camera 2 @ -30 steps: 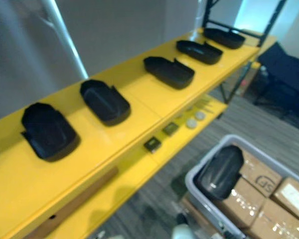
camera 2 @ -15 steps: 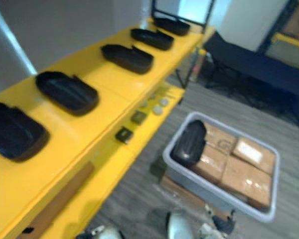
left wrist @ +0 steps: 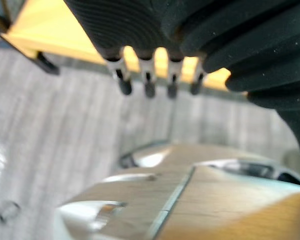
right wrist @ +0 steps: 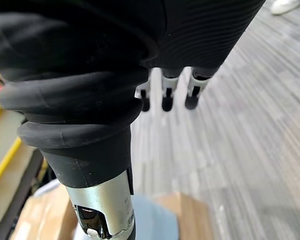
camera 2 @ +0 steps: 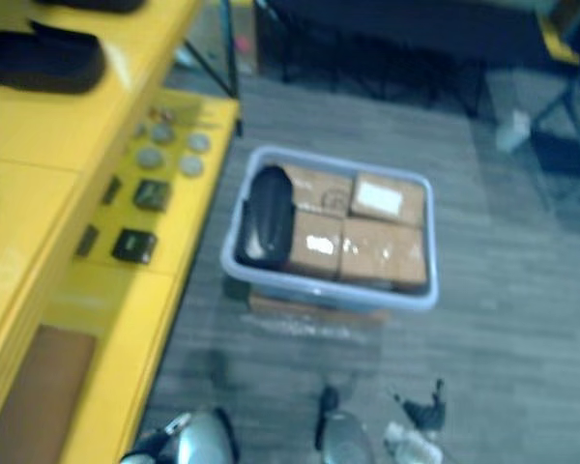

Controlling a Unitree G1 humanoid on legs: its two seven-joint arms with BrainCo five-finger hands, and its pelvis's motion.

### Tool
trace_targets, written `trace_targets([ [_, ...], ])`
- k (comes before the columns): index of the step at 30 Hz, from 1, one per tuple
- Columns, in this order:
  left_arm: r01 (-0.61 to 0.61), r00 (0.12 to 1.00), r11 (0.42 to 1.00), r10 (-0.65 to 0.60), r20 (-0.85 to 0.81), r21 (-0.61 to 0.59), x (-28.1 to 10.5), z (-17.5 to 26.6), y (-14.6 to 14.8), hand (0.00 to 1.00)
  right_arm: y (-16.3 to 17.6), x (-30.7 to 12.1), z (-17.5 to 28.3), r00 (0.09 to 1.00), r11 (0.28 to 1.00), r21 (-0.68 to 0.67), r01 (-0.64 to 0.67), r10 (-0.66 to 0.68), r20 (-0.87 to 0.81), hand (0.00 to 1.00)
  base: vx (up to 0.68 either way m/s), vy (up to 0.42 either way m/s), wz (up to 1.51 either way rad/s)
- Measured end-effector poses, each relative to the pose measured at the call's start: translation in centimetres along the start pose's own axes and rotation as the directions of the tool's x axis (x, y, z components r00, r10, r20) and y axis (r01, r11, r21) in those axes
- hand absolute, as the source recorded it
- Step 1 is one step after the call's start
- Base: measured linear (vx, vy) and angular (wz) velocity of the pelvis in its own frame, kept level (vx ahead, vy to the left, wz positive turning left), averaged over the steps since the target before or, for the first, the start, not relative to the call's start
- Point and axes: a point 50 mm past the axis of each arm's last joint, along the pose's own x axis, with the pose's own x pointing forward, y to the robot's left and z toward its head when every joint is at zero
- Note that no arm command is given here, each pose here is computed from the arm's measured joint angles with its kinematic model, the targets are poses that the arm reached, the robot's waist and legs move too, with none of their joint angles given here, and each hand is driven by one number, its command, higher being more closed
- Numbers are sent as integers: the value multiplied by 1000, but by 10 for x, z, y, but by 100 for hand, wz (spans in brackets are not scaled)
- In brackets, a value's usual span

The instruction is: Walk over and take plastic housings, then place them on the shelf

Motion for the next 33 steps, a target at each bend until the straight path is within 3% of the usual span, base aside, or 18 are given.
trace_targets([
  [3, -106, 994, 994, 106, 16, -8, -1, 1, 1, 0, 4, 8, 12, 999, 999, 41, -7, 5, 39, 0, -121, -15, -13],
  [7, -119, 992, 993, 119, 44, -15, -1, 2, 0, 0, 18, 16, 32, 993, 996, 70, -55, 48, 108, 0, -10, 38, -16],
  [12, -104, 991, 991, 111, 81, -82, -1, 13, -7, 0, 52, 34, 95, 937, 980, 70, -184, 153, 313, 0, 19, 18, 10],
  [18, -61, 992, 994, 71, 109, -96, -2, 17, -16, 0, 78, 44, 243, 717, 943, 103, -317, 167, 677, 0, -46, 6, 27],
  [24, -38, 992, 993, 50, 115, -110, -3, 19, -22, 0, 86, 25, 324, 558, 915, 122, -385, 125, 821, 0, -30, 33, 23],
  [28, -6, 992, 990, 23, 122, -142, -3, 20, -26, 0, 83, 30, 342, 591, 935, 123, -332, 105, 800, 0, -42, 57, 22],
  [33, 32, 993, 985, -11, 120, -170, -5, 18, -33, 0, 76, 64, 347, 759, 964, 152, -217, 69, 648, 0, -61, 48, 22],
])
